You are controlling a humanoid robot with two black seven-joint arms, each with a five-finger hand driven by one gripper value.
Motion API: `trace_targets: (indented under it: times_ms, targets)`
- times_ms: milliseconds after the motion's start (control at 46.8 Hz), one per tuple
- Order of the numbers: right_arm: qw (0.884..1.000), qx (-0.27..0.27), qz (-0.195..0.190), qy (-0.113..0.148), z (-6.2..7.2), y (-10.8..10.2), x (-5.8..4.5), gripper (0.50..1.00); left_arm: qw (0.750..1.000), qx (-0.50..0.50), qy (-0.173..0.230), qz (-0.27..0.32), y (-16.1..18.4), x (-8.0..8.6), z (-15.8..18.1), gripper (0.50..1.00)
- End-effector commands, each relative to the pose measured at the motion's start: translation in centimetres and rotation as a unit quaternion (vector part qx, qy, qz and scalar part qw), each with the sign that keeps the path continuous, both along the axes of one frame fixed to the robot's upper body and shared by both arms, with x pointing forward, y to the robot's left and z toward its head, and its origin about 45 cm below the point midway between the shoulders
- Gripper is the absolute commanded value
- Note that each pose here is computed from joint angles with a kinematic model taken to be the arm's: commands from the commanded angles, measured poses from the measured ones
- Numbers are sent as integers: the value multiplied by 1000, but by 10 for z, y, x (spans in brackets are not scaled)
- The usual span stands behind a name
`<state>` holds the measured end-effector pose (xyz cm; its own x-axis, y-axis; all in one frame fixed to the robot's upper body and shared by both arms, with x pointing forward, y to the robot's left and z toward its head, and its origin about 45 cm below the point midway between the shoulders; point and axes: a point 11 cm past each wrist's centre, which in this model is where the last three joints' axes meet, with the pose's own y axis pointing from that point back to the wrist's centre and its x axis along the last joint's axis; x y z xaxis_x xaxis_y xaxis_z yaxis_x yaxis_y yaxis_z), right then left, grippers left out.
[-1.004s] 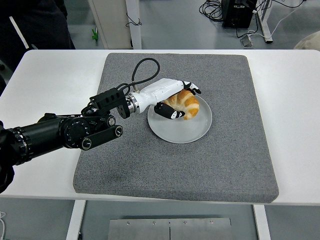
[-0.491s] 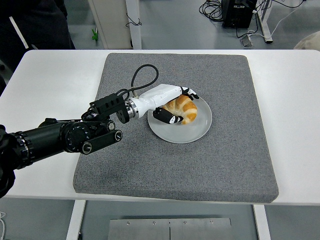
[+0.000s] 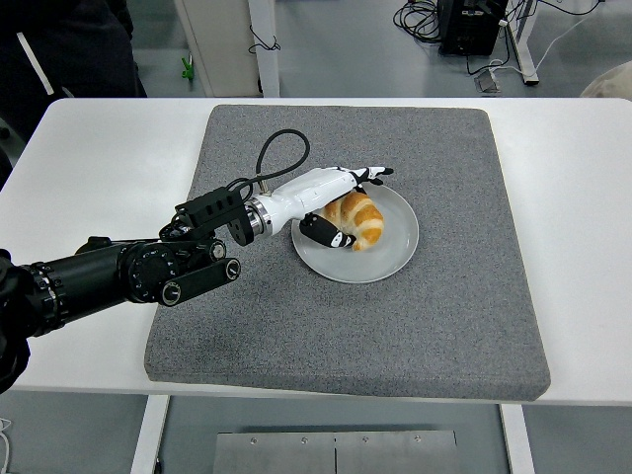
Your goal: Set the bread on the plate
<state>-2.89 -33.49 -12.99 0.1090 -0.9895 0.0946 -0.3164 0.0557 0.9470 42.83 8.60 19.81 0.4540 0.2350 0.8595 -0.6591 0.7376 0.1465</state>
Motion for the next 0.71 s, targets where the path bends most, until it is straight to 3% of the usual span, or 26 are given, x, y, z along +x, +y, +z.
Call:
trace_targets:
  times_ms: [0,299,427,556,684]
  targets:
    - [1000,0,0,-1,0,0,0,1000,1000,0,1,-1,0,0,-1,955]
    - [1000,0,0,0,0,0,0,1000,1000,-13,4,9,3,4,6,960]
    - [1000,0,0,0,0,0,0,1000,997,-59,27,38,5,11,18,964]
    - [1000,0,0,-1,0,0,0,1000,991,-98,70,52,5,18,28,968]
    - [1000,0,0,0,0,0,0,1000,974,-162,148,62,19,28,44,968]
